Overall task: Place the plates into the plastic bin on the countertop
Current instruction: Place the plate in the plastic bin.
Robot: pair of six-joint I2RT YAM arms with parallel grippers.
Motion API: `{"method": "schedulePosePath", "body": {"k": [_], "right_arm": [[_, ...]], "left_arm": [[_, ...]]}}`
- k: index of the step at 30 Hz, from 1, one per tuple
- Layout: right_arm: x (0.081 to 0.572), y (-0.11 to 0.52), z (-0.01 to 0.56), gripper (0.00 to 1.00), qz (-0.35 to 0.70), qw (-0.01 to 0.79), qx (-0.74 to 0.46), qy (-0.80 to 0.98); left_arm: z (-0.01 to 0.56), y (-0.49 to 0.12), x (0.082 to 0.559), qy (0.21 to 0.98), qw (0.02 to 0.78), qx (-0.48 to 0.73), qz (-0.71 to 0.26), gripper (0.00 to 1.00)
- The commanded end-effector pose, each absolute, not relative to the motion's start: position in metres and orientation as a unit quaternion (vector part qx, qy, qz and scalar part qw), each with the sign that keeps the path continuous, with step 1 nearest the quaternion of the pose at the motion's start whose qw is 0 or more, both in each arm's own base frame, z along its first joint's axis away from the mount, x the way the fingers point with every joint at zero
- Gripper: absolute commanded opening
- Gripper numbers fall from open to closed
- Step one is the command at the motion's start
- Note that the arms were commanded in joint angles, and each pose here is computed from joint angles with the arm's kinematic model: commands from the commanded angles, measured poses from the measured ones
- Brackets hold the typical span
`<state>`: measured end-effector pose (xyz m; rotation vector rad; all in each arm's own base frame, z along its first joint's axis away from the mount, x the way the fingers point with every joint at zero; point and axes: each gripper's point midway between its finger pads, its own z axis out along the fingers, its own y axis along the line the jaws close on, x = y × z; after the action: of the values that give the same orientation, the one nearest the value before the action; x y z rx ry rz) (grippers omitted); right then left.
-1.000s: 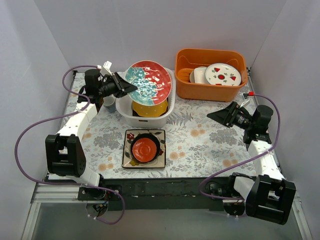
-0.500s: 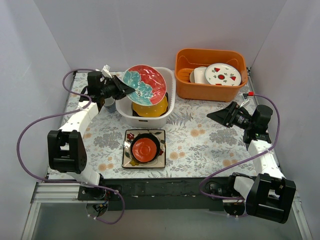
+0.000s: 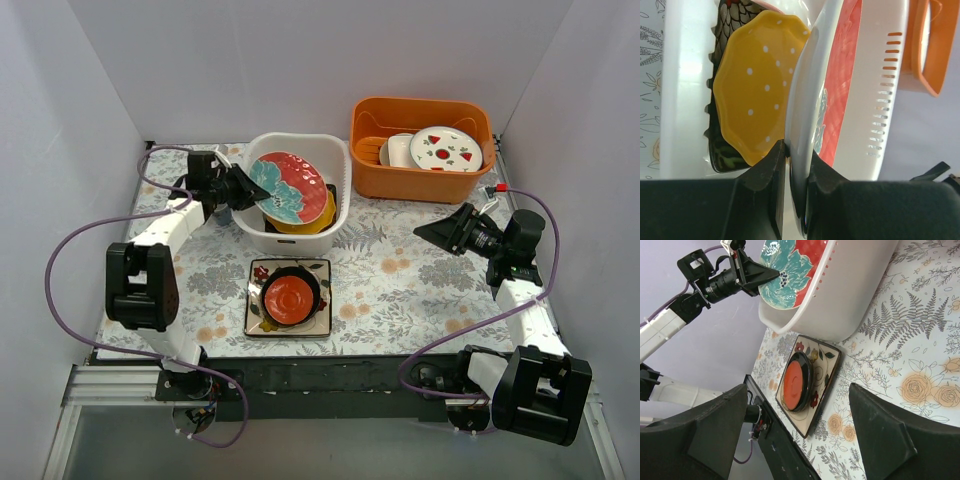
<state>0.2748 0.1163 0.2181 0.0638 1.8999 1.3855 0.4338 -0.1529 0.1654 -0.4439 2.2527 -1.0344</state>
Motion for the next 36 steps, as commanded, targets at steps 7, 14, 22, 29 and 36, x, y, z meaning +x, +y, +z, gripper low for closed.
{"method": "schedulePosePath", "body": {"k": [7, 14, 22, 29, 36], "right_arm": [[0.277, 0.116, 0.221, 0.88, 0.538, 0.396, 0.012, 0.744], [0.277, 0.116, 0.218, 0.88, 0.538, 0.393, 0.013, 0.746], [0.277, 0.116, 0.217, 0.88, 0.537, 0.393, 0.014, 0.746], [0.276, 0.116, 0.217, 0.88, 0.538, 0.393, 0.012, 0.746], [0.274, 0.116, 0.217, 0.88, 0.538, 0.394, 0.012, 0.745]], "left_arm": [[0.2, -0.199, 0.453, 0.854, 0.349, -0.066, -0.381, 0.0], [0.183, -0.203, 0.455, 0.877, 0.335, -0.061, -0.339, 0.0], [0.178, -0.192, 0.458, 0.889, 0.338, -0.075, -0.3, 0.16], [0.174, -0.183, 0.456, 0.898, 0.334, -0.082, -0.273, 0.49], [0.177, -0.178, 0.454, 0.902, 0.335, -0.083, -0.26, 0.72]]}}
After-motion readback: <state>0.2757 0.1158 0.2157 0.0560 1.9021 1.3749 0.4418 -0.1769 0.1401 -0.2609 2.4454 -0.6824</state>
